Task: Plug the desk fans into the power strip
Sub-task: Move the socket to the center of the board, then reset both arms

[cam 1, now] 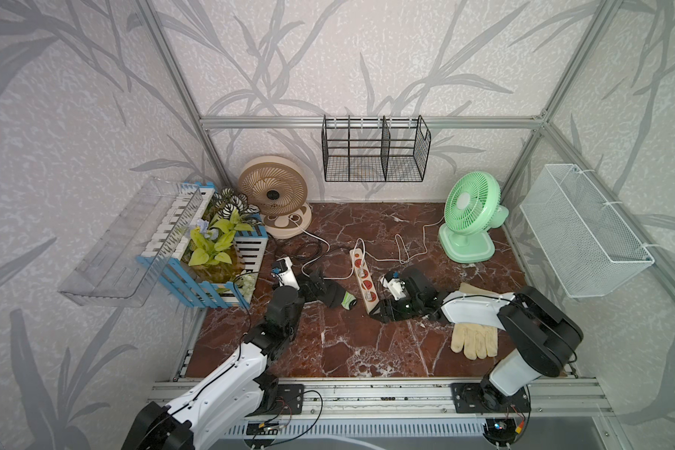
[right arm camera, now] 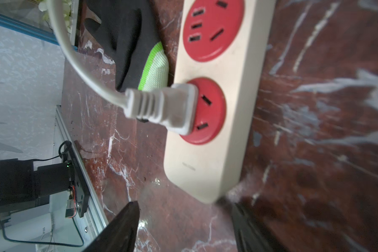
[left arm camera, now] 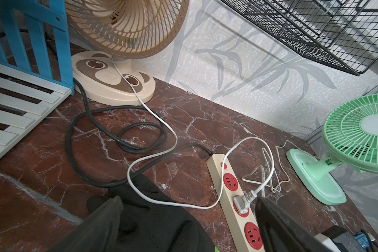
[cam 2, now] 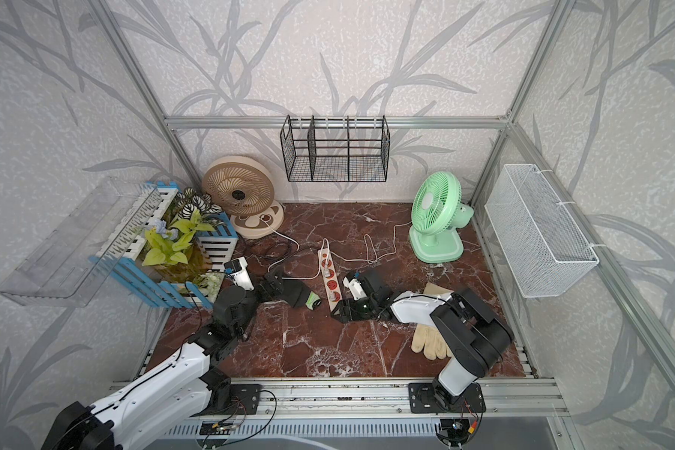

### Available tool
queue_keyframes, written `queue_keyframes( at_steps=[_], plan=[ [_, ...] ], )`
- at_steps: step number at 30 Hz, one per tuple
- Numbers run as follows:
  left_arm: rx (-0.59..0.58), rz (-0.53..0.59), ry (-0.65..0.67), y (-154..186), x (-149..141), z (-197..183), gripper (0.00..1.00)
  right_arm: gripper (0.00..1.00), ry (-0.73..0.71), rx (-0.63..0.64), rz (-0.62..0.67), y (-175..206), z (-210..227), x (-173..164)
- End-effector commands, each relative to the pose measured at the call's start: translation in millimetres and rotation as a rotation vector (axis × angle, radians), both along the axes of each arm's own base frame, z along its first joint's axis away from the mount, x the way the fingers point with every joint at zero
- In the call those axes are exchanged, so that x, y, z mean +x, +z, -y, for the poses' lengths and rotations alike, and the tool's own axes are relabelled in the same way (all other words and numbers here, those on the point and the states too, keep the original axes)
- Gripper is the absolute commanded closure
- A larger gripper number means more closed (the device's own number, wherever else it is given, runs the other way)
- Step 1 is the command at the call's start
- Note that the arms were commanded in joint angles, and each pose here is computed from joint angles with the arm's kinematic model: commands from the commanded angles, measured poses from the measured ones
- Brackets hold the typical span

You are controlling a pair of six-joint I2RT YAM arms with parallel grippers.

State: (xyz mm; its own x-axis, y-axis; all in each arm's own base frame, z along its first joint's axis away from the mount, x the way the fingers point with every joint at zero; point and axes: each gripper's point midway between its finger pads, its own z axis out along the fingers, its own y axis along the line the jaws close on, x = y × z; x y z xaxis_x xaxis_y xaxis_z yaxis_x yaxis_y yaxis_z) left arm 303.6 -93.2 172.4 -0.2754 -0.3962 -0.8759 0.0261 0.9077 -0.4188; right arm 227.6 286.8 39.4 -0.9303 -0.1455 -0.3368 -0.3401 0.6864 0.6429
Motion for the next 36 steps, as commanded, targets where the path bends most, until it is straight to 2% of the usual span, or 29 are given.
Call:
queue_keyframes(
  at_steps=[1, 6, 11, 14, 19, 23, 24, 27, 30, 36],
  plan=[
    [-0.022, 0.031, -0.053, 13, 2, 10, 0.0, 0.28, -0.037, -0.032, 0.065, 17, 18, -6],
    [-0.052, 0.012, -0.068, 18, 1, 14, 0.0, 0.25, -0.026, -0.009, 0.163, 56, 36, -22],
    [-0.1, -0.051, -0.148, 27, -6, 33, 0.0, 0.0, -0.03, 0.039, 0.286, 101, 54, -40],
    [-0.13, -0.075, -0.189, 29, -18, 44, 0.0, 0.01, -0.041, 0.054, 0.37, 123, 65, -44],
    [-0.151, -0.047, -0.229, 39, -36, 56, 0.0, 0.01, -0.109, 0.023, 0.497, 153, 86, -39],
    [-0.065, -0.045, -0.159, 44, -30, 44, 0.0, 0.01, -0.24, -0.086, 0.606, 172, 116, -21],
    [-0.028, -0.058, -0.113, 41, -26, 37, 0.0, 0.01, -0.231, -0.104, 0.622, 175, 118, -18],
    [0.074, -0.067, -0.05, 38, -15, 27, 0.0, 0.01, -0.322, -0.19, 0.626, 175, 139, -2],
    [0.144, -0.067, -0.004, 33, -2, 19, 0.0, 0.01, -0.391, -0.2, 0.626, 174, 156, 15],
    [0.213, -0.111, 0.083, 11, 22, -4, 0.0, 0.01, -0.572, -0.134, 0.577, 166, 198, 50]
  ],
)
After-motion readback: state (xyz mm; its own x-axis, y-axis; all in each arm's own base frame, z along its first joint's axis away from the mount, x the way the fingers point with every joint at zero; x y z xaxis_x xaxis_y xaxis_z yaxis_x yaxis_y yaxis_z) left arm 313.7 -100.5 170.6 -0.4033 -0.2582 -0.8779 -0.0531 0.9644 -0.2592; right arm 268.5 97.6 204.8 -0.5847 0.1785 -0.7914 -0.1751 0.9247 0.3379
